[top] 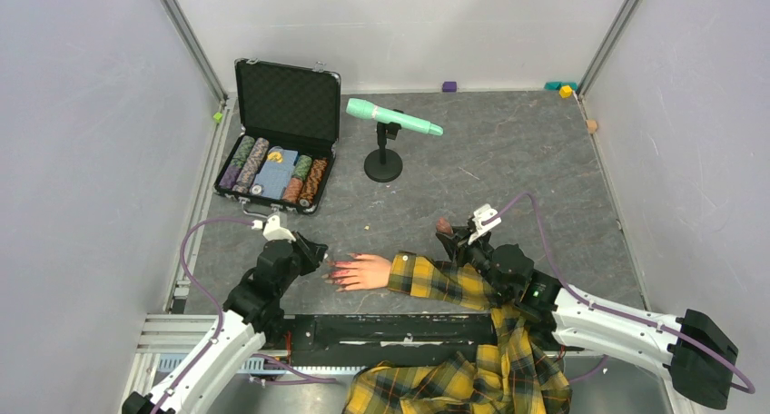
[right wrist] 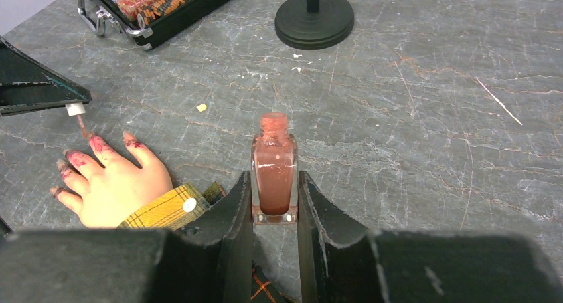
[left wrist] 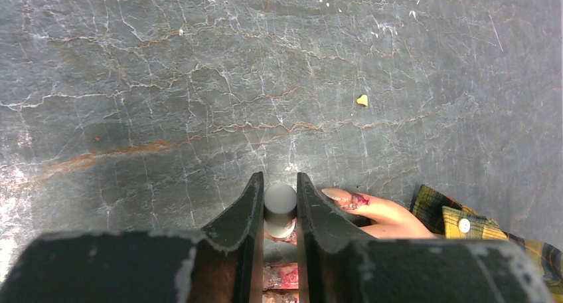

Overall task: Paint the nails
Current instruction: Paint the nail polish on the nail.

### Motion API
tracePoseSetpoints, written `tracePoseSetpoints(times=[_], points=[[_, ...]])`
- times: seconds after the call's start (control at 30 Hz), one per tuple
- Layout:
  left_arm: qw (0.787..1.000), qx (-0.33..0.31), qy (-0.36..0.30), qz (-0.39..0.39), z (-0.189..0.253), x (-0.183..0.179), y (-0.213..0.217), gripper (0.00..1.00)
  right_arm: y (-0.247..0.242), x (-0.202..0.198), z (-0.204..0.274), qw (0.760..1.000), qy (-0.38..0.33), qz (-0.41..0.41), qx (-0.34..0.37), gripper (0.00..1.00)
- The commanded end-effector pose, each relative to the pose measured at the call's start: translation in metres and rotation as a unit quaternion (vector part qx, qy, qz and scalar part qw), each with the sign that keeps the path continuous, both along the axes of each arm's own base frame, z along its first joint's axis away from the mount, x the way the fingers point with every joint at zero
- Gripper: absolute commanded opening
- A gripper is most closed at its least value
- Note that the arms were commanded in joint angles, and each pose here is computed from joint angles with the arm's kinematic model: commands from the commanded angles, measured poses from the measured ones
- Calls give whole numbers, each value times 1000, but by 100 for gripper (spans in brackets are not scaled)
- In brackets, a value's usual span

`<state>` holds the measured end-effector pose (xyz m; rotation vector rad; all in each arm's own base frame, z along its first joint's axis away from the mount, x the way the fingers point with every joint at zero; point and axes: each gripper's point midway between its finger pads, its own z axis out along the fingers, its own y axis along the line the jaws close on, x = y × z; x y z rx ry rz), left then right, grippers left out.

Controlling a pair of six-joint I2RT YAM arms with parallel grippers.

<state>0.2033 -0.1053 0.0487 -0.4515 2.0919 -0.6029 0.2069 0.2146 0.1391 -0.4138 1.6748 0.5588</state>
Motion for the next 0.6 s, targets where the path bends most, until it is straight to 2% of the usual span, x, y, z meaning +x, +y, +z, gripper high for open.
tracePoseSetpoints(times=[0.0,0.57], points=[[1000,7,-23,-4,9,7,-1,2,0,2,12,1000,-14,-5,19,0],[1000,16,-8,10,4,8,3,2,0,2,12,1000,-14,-7,19,0]])
